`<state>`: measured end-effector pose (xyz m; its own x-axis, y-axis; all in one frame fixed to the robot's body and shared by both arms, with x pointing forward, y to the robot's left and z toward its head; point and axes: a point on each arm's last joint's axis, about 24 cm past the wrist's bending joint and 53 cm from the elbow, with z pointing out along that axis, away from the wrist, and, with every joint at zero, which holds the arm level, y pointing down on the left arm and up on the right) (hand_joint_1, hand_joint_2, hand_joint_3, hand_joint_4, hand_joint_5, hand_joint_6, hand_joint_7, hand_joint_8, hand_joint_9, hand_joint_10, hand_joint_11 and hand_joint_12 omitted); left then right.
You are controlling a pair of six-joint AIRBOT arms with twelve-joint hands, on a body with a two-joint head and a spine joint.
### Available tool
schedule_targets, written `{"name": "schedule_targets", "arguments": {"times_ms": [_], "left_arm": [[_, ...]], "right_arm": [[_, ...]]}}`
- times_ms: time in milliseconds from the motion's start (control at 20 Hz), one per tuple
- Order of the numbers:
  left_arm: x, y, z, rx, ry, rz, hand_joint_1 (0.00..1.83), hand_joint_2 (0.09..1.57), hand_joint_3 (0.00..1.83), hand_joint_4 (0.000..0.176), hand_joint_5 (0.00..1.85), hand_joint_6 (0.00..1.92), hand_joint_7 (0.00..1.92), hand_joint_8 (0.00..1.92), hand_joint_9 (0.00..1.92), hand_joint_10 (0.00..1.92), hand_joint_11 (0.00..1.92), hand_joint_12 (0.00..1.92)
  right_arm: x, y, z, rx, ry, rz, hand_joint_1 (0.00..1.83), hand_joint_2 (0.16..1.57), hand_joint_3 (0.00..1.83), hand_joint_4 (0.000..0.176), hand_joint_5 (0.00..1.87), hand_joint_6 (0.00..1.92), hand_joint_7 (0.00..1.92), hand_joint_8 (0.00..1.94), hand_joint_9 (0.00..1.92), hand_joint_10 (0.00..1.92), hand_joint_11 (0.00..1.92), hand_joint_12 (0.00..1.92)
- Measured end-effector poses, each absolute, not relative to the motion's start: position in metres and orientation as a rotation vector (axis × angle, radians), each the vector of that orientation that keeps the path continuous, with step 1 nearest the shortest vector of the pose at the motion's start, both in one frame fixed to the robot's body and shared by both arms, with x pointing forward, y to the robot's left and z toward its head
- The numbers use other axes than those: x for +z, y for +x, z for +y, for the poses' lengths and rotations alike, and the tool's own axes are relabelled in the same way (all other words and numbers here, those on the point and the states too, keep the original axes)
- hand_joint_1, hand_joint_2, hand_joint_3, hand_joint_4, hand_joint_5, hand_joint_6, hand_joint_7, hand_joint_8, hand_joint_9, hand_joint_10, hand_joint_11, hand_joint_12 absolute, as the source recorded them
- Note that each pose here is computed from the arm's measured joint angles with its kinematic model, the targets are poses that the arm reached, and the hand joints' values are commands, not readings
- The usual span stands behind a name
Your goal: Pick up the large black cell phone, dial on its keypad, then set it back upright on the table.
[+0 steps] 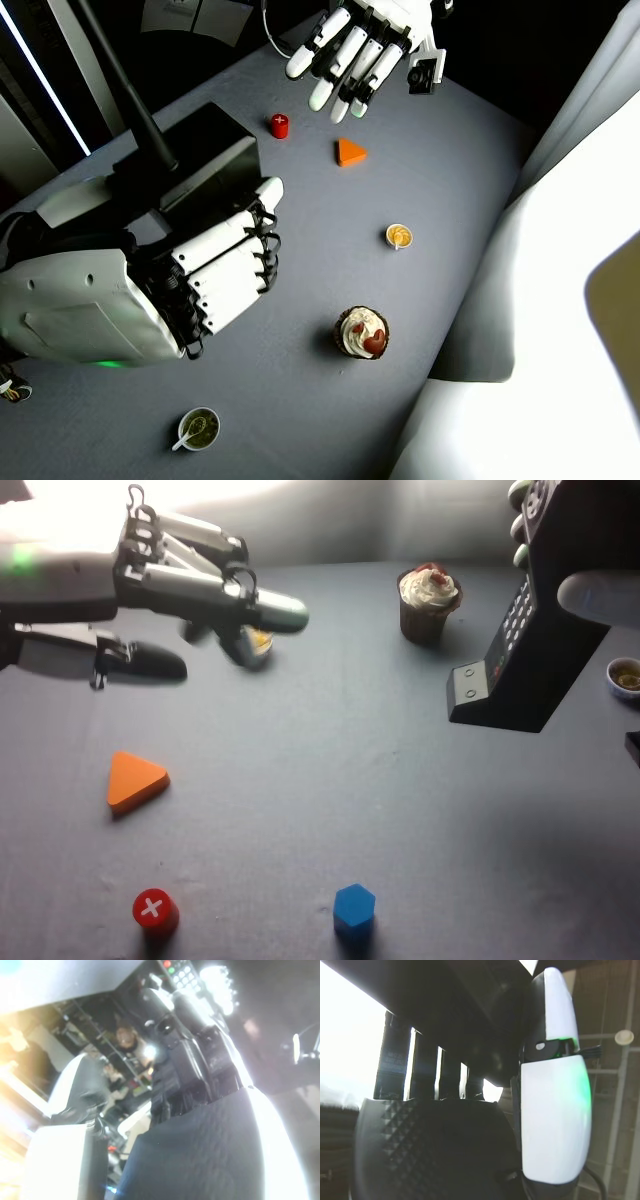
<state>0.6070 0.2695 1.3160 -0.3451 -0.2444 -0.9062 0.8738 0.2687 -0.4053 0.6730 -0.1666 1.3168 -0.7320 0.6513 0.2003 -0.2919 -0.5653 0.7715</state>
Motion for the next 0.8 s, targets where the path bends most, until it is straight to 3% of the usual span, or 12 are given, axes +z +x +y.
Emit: {"name": "schedule_targets", "arguments": {"times_ms": [50, 100, 150, 200, 250, 300, 350, 400, 500, 600, 750, 800], "left_arm": [[1.318, 0.610, 0.273, -1.311, 0.603, 1.467, 1.29, 1.28, 0.00, 0.113, 0.01, 0.00, 0.66, 1.54, 0.83, 1.92, 0.93, 1.92], [1.320, 0.613, 0.275, -1.307, 0.586, 1.465, 1.30, 1.27, 0.00, 0.117, 0.00, 0.00, 0.67, 1.54, 0.86, 1.92, 0.97, 1.92], [1.318, 0.615, 0.275, -1.297, 0.582, 1.476, 1.30, 1.27, 0.00, 0.119, 0.00, 0.00, 0.67, 1.53, 0.84, 1.92, 0.90, 1.92], [1.312, 0.616, 0.273, -1.294, 0.583, 1.501, 1.30, 1.27, 0.00, 0.141, 0.00, 0.00, 0.67, 1.54, 0.78, 1.92, 0.80, 1.92], [1.308, 0.617, 0.269, -1.300, 0.588, 1.516, 1.31, 1.27, 0.00, 0.147, 0.00, 0.00, 0.67, 1.55, 0.75, 1.92, 0.76, 1.92], [1.305, 0.618, 0.265, -1.312, 0.587, 1.528, 1.31, 1.26, 0.00, 0.145, 0.00, 0.00, 0.68, 1.53, 0.75, 1.92, 0.75, 1.92], [1.304, 0.619, 0.261, -1.322, 0.577, 1.531, 1.31, 1.27, 0.00, 0.155, 0.00, 0.00, 0.68, 1.54, 0.74, 1.92, 0.72, 1.92], [1.301, 0.621, 0.257, -1.328, 0.565, 1.541, 1.31, 1.26, 0.00, 0.150, 0.00, 0.00, 0.68, 1.53, 0.74, 1.92, 0.71, 1.92], [1.296, 0.623, 0.255, -1.315, 0.569, 1.560, 1.31, 1.27, 0.00, 0.142, 0.00, 0.00, 0.67, 1.54, 0.71, 1.92, 0.70, 1.92], [1.291, 0.625, 0.250, -1.309, 0.576, 1.571, 1.30, 1.28, 0.00, 0.118, 0.00, 0.00, 0.66, 1.56, 0.74, 1.92, 0.76, 1.92], [1.284, 0.626, 0.234, -1.315, 0.593, 1.574, 1.30, 1.28, 0.00, 0.115, 0.00, 0.00, 0.66, 1.56, 0.74, 1.92, 0.77, 1.92], [1.282, 0.627, 0.231, -1.311, 0.598, 1.581, 1.30, 1.29, 0.01, 0.122, 0.00, 0.00, 0.64, 1.59, 0.72, 1.92, 0.76, 1.92]], "right_arm": [[1.317, 0.672, -0.166, 2.292, 0.638, 1.008, 1.26, 1.14, 0.00, 0.000, 0.98, 0.82, 0.90, 1.27, 0.90, 1.24, 0.92, 1.28], [1.318, 0.671, -0.166, 2.298, 0.638, 1.008, 1.34, 1.16, 0.00, 0.000, 0.91, 0.86, 0.83, 1.25, 0.87, 1.39, 0.92, 1.26], [1.319, 0.671, -0.166, 2.304, 0.635, 1.003, 1.25, 1.15, 0.00, 0.000, 0.97, 0.84, 0.87, 1.30, 0.88, 1.25, 0.90, 1.31], [1.317, 0.670, -0.167, 2.304, 0.633, 1.005, 1.34, 1.17, 0.00, 0.000, 0.92, 0.85, 0.81, 1.28, 0.84, 1.43, 0.87, 1.32], [1.318, 0.669, -0.167, 2.303, 0.618, 1.012, 1.25, 1.16, 0.00, 0.000, 0.97, 0.84, 0.85, 1.34, 0.84, 1.31, 0.84, 1.36], [1.314, 0.669, -0.167, 2.299, 0.615, 1.024, 1.35, 1.15, 0.00, 0.000, 0.99, 0.74, 0.84, 1.26, 0.87, 1.43, 0.86, 1.35], [1.313, 0.668, -0.167, 2.299, 0.612, 1.030, 1.26, 1.15, 0.00, 0.000, 0.98, 0.81, 0.86, 1.33, 0.87, 1.30, 0.85, 1.32], [1.311, 0.668, -0.167, 2.294, 0.604, 1.040, 1.23, 1.16, 0.00, 0.000, 0.97, 0.85, 0.87, 1.34, 0.89, 1.23, 0.88, 1.31], [1.310, 0.669, -0.168, 2.289, 0.603, 1.041, 1.35, 1.17, 0.00, 0.000, 0.88, 0.89, 0.80, 1.26, 0.84, 1.47, 0.90, 1.33], [1.309, 0.670, -0.168, 2.291, 0.609, 1.029, 1.36, 1.17, 0.00, 0.000, 0.88, 0.87, 0.82, 1.25, 0.85, 1.45, 0.89, 1.27], [1.307, 0.669, -0.163, 2.298, 0.599, 1.039, 1.36, 1.17, 0.00, 0.000, 0.89, 0.87, 0.82, 1.25, 0.85, 1.44, 0.90, 1.26], [1.307, 0.670, -0.163, 2.296, 0.600, 1.039, 1.25, 1.16, 0.00, 0.000, 0.95, 0.87, 0.87, 1.31, 0.89, 1.21, 0.90, 1.24]]}}
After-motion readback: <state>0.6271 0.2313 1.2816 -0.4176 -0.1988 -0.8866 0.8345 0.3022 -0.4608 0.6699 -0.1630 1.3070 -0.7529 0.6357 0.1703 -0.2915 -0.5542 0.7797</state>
